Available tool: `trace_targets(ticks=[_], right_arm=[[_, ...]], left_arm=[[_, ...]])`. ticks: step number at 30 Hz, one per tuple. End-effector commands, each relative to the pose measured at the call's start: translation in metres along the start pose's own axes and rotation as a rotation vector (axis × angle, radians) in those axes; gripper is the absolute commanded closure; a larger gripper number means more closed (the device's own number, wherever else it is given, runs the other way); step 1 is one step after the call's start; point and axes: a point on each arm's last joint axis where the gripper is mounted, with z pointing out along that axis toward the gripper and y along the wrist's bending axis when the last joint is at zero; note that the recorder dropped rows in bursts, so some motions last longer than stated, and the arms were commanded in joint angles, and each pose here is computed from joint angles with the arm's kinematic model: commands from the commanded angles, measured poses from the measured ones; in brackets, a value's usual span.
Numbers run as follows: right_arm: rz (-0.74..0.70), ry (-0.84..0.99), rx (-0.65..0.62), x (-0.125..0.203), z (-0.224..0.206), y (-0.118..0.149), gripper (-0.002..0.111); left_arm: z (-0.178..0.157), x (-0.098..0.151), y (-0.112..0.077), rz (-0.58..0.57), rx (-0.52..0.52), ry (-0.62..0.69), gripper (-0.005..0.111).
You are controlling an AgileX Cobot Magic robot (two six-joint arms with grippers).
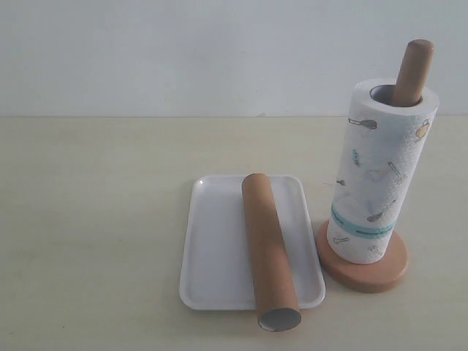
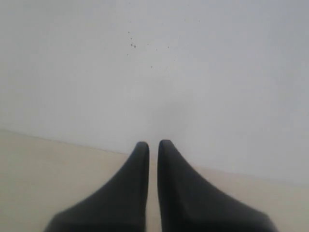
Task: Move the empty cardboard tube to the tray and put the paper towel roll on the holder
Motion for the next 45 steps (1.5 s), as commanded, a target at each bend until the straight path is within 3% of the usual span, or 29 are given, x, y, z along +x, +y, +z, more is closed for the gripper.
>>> trace_targets(ticks=[1,6,11,19,45], right_arm=[[0.0,-0.017,0.004,-0.001,0.0,0.0,0.107],[0.0,-0.017,0.004,-0.001,0.0,0.0,0.107],[0.0,-0.017,0.004,-0.001,0.0,0.0,0.107],[0.0,-0.017,0.004,-0.001,0.0,0.0,0.107],[0.0,-0.017,0.004,-0.001,0.0,0.0,0.107]], left_arm=[[0.001,0.019,0.005,0.22,-0.001,0.061,0.101],[0.0,0.032,0.007,0.189,-0.002,0.155,0.101],[0.0,0.033,0.007,0.228,-0.001,0.171,0.101],[-0.004,0.047,0.011,0.246,-0.026,0.336,0.101],[-0.004,0.046,0.016,0.244,-0.115,0.319,0.101]])
